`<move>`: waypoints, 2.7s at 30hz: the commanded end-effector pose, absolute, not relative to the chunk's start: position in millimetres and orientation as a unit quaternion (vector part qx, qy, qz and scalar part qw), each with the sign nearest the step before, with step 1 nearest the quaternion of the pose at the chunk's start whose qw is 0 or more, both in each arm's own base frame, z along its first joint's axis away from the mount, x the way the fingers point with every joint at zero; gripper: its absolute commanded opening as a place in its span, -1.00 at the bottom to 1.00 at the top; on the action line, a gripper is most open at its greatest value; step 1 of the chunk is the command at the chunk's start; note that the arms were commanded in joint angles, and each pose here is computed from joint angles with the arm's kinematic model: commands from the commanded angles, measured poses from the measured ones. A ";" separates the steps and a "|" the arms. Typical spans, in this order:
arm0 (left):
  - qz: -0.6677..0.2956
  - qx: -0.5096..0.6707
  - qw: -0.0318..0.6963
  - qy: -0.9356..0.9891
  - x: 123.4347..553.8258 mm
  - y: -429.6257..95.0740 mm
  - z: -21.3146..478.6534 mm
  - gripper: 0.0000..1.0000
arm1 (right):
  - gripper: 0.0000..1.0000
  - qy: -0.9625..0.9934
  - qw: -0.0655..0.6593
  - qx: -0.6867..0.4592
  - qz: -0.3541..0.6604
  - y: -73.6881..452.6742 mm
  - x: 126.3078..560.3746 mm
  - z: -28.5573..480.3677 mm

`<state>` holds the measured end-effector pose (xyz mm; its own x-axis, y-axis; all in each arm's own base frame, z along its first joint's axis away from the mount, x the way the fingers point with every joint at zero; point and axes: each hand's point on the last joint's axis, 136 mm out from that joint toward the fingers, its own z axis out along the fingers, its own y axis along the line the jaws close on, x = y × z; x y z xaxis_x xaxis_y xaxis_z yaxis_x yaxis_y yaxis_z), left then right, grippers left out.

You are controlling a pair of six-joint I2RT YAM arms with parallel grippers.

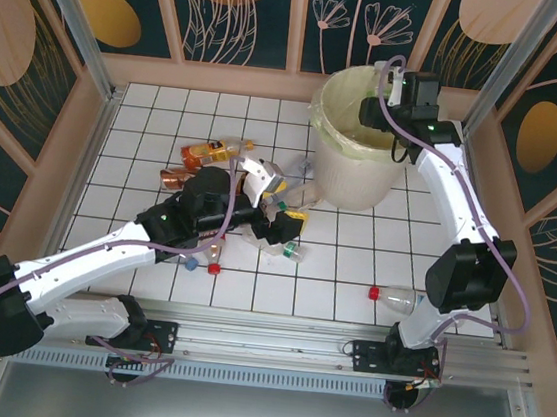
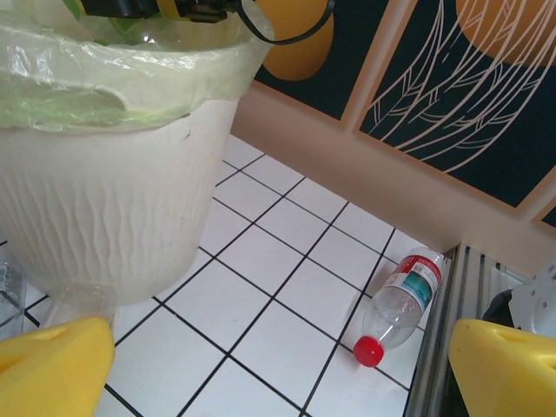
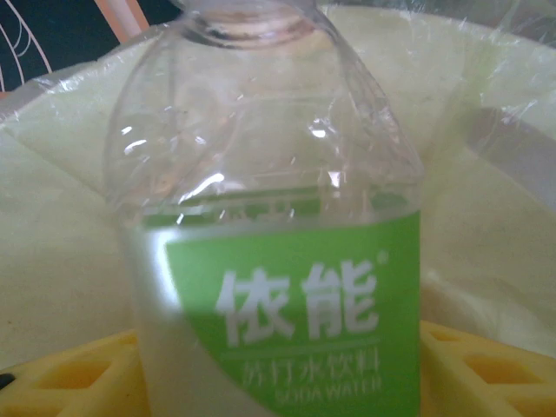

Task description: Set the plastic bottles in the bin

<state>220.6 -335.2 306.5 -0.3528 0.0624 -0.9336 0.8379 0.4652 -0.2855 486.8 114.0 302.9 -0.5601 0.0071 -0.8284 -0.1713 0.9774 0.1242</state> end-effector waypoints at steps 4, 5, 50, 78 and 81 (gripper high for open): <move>-0.404 0.317 0.466 0.720 220.8 -336.3 300.6 0.97 | 0.43 0.881 0.458 -0.048 0.114 117.2 487.3 301.5; -0.403 0.317 0.466 0.721 221.1 -336.3 300.2 0.97 | 0.44 0.880 0.459 -0.048 0.115 117.3 487.4 303.1; -0.093 0.542 0.193 0.813 243.6 -319.4 85.6 0.97 | 0.62 0.810 0.446 -0.162 0.345 157.5 195.8 315.7; -0.061 0.484 0.117 0.865 229.0 -292.4 36.3 0.83 | 0.63 0.802 0.454 -0.168 0.351 154.8 184.3 307.1; -0.078 0.475 0.120 0.868 221.5 -292.0 40.7 0.85 | 0.63 0.800 0.455 -0.170 0.352 155.8 184.8 307.7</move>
<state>234.8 -291.4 30.3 -0.4845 0.8348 -0.2617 0.8595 0.5099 0.0354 186.4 152.7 305.1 -0.5374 0.0381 -0.8425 -0.5767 0.7122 0.4001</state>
